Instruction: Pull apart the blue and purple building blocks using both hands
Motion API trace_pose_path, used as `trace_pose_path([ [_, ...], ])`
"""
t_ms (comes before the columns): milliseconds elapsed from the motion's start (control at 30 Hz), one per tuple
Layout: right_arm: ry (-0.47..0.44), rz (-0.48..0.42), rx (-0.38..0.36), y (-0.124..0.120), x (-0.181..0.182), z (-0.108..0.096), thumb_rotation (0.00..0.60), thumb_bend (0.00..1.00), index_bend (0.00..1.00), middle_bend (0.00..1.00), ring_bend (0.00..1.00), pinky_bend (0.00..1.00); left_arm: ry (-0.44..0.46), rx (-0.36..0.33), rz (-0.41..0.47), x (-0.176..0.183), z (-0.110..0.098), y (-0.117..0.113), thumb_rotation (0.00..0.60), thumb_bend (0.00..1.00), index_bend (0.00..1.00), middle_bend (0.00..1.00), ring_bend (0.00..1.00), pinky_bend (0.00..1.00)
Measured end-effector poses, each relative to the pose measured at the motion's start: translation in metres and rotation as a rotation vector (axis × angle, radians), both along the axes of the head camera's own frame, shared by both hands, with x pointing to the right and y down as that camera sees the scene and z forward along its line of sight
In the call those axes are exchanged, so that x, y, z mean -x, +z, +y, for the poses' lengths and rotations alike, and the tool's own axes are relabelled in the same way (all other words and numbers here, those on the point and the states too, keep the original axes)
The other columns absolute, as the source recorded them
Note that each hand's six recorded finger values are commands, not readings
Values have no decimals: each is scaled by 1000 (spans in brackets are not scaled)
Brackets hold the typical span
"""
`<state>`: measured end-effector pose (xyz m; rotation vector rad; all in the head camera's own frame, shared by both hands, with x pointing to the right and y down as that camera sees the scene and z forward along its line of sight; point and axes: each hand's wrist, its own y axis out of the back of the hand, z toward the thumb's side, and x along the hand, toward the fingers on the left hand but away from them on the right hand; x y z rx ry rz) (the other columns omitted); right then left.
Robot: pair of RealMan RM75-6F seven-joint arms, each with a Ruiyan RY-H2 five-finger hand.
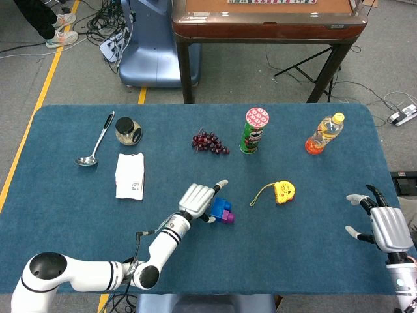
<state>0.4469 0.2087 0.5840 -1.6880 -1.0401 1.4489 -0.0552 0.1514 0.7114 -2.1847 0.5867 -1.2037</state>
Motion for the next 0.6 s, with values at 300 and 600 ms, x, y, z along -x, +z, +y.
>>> trace_pose_path([
  [300, -2, -1, 5, 2, 1, 0, 600, 0, 335, 403, 377, 651, 2, 1, -9, 2, -3, 2, 600, 0, 162, 1000, 1000, 1000],
  [600, -9, -5, 11, 4, 4, -1, 600, 0, 335, 403, 377, 651, 64, 15, -24, -4, -1, 1, 600, 0, 234, 1000, 1000, 1000],
])
